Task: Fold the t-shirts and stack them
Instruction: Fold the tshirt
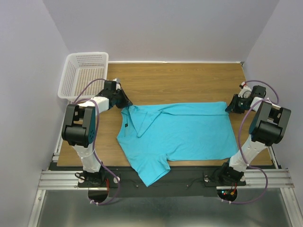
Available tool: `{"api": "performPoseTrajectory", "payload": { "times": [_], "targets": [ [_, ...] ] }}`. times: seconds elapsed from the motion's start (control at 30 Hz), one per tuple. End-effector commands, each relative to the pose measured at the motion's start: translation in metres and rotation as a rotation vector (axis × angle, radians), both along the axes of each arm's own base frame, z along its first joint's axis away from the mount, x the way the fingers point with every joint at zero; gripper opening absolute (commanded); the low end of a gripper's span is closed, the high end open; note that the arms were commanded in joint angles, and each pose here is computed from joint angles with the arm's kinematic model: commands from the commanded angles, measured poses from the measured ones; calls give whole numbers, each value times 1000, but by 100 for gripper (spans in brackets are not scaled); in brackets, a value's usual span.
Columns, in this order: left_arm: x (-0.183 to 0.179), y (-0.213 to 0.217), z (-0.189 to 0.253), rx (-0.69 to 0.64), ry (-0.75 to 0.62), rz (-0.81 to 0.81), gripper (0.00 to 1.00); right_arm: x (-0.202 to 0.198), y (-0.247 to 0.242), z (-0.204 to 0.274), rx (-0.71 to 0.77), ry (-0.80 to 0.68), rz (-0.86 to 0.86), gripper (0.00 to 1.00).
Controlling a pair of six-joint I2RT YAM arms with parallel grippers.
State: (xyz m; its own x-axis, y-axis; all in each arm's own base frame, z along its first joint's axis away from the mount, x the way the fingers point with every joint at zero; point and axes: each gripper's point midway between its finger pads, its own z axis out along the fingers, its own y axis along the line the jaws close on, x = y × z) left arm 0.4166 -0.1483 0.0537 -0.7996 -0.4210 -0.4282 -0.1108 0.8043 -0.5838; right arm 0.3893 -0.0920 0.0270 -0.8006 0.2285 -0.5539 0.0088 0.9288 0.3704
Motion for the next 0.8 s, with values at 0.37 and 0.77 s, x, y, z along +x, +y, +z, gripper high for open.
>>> {"api": "performPoseTrajectory", "payload": {
  "times": [0.37, 0.77],
  "targets": [
    [3, 12, 50, 22, -141, 68, 0, -25, 8, -28, 0, 150, 15, 1],
    [-6, 37, 20, 112, -65, 181, 0, -23, 5, -27, -15, 147, 6, 1]
  ]
}}
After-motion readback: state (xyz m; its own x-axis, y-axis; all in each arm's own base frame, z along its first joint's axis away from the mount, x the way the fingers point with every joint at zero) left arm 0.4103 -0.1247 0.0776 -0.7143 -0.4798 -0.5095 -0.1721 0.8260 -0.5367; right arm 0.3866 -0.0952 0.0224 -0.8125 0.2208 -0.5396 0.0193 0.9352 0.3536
